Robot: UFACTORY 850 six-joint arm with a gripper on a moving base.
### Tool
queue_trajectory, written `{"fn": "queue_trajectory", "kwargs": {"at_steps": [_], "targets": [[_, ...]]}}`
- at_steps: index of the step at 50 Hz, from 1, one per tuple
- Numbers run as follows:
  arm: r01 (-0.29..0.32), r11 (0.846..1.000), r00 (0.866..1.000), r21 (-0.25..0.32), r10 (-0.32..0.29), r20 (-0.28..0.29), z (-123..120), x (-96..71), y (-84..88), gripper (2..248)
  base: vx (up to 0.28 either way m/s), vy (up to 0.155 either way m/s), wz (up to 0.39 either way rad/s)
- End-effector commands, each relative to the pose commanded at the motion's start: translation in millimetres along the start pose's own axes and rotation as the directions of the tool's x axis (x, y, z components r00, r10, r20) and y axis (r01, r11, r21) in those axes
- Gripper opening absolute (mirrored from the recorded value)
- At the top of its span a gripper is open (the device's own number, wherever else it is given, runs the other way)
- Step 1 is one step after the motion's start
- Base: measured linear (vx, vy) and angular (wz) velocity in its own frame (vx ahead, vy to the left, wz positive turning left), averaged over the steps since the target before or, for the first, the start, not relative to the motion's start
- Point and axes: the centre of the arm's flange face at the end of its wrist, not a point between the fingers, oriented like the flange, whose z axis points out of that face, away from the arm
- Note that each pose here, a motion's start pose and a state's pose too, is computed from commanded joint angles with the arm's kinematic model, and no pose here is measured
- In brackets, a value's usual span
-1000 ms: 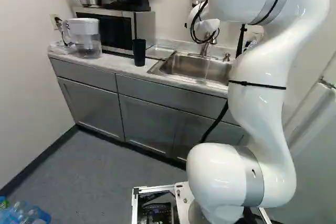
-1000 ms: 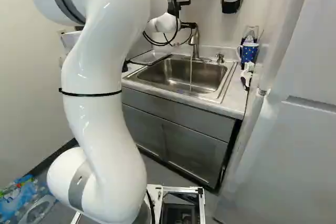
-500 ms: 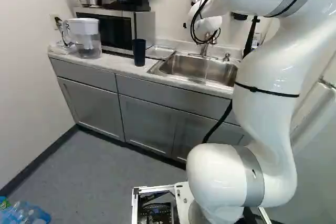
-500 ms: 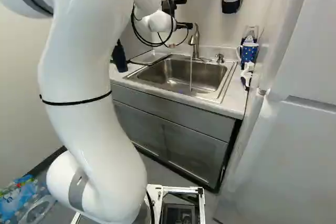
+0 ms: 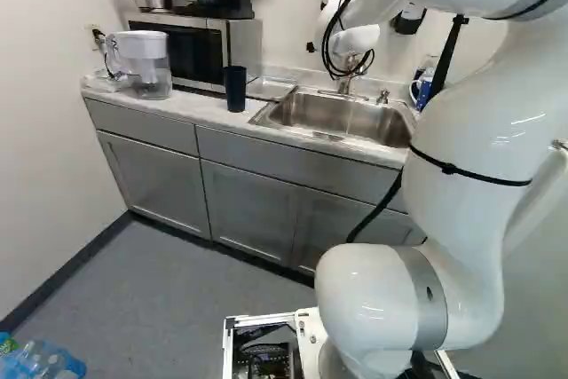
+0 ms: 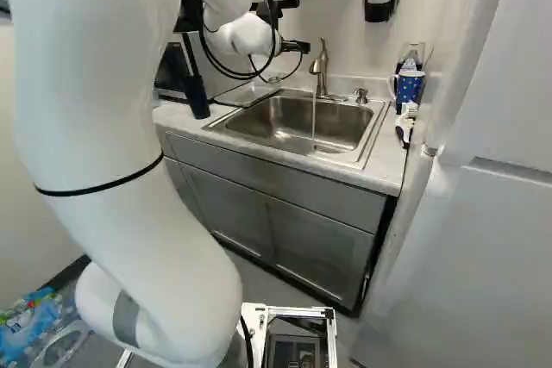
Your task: Rinse the cup and place it in the tray
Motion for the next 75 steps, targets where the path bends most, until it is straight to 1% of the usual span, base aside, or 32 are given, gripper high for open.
{"fn": "queue_trajectory", "kwargs": {"at_steps": [9, 17, 25, 33, 41, 50, 58, 71, 75], "targets": [[0.002, 1.0, 0.998, 0.009, -0.003, 0.055, -15, -8.0, -5.2, 247, 0.0, 0.0, 0.0], [0.004, 1.0, 0.994, 0.017, -0.006, 0.111, -27, -15.7, -9.8, 247, 0.0, 0.0, 0.0], [0.006, 1.0, 0.985, 0.022, -0.009, 0.174, -38, -23.7, -12.2, 247, 0.0, 0.0, 0.0], [0.005, 1.0, 0.971, 0.021, -0.01, 0.238, -48, -31.7, -11.2, 247, 0.0, 0.0, 0.0], [0.005, 1.0, 0.953, 0.018, -0.01, 0.303, -57, -39.5, -9.5, 247, 0.0, 0.0, 0.0], [0.003, 1.0, 0.927, 0.012, -0.007, 0.375, -66, -47.7, -6.0, 247, 0.0, 0.0, 0.0], [0.0, 1.0, 0.899, 0.001, -0.001, 0.437, -72, -54.2, -0.7, 247, 0.0, 0.0, 0.0], [-0.005, 1.0, 0.849, -0.021, 0.016, 0.527, -80, -63.6, 10.7, 247, 0.0, 0.0, 0.0], [-0.007, 1.0, 0.85, -0.029, 0.022, 0.526, -82, -63.8, 14.4, 247, 0.0, 0.0, 0.0]]}}
